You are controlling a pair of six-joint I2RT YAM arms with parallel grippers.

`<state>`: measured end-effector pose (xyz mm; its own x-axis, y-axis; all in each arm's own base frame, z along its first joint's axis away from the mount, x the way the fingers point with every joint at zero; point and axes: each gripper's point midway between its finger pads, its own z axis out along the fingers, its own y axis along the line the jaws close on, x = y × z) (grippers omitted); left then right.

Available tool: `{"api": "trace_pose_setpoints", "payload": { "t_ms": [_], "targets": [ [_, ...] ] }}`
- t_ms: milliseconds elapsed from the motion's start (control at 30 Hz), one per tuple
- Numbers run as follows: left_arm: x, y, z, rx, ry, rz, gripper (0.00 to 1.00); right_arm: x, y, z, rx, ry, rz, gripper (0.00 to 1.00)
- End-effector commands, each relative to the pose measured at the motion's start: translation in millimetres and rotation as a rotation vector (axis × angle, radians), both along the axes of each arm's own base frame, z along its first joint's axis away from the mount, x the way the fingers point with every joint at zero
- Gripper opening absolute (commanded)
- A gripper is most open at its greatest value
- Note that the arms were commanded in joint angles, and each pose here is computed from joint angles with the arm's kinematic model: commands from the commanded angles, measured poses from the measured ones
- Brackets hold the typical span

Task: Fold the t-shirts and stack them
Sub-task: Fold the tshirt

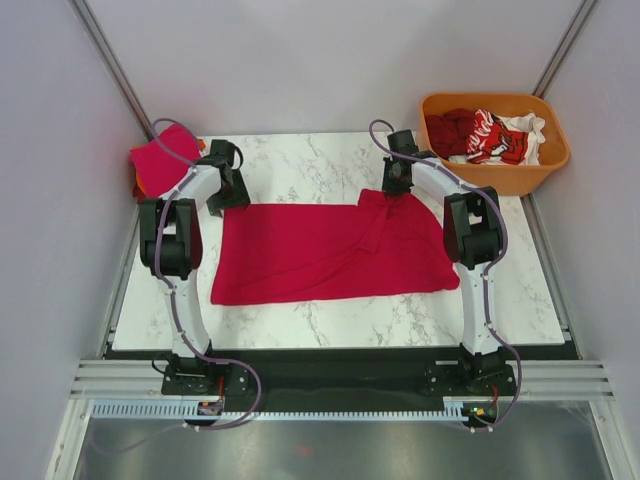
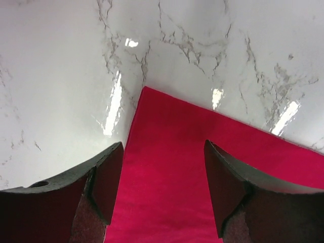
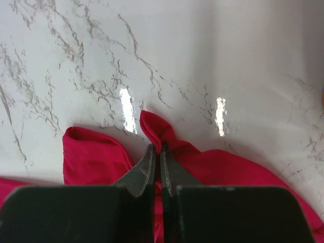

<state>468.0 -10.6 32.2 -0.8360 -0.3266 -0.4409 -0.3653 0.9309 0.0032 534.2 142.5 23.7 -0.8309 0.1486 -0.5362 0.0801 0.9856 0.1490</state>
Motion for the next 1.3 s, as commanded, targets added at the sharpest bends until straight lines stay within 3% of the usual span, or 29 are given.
{"api": "trace_pose_setpoints", "payload": {
  "t_ms": [0,200,533,600,700,733,800,1067,1267],
  "targets": [
    [26,12,24,0.079,-0.075,-0.039,0.72,-5,7,25,0.033,-0.019,0.04,0.01],
    [40,15,14,0.103,-0.063,-0.073,0.72,-6,7,26,0.031,-0.021,0.042,0.0],
    [25,18,-29,0.107,0.034,-0.056,0.65,-6,6,25,0.023,-0.02,0.043,0.0],
    [21,17,-35,0.098,0.049,-0.05,0.56,-6,4,24,0.019,-0.019,0.042,0.0],
    [22,17,-36,0.101,0.052,-0.053,0.24,-6,4,24,0.016,-0.02,0.04,0.0],
    [23,17,-35,0.101,0.048,-0.053,0.09,-6,3,24,0.017,-0.02,0.039,0.0],
    [23,17,-35,0.103,0.049,-0.057,0.02,-6,4,24,0.016,-0.02,0.04,0.0],
    [26,17,-7,0.106,0.007,-0.073,0.02,12,-5,53,0.047,-0.088,0.033,0.0],
    [16,18,31,0.104,-0.041,-0.061,0.02,-1,3,89,0.102,-0.128,0.063,0.0]
  ]
}}
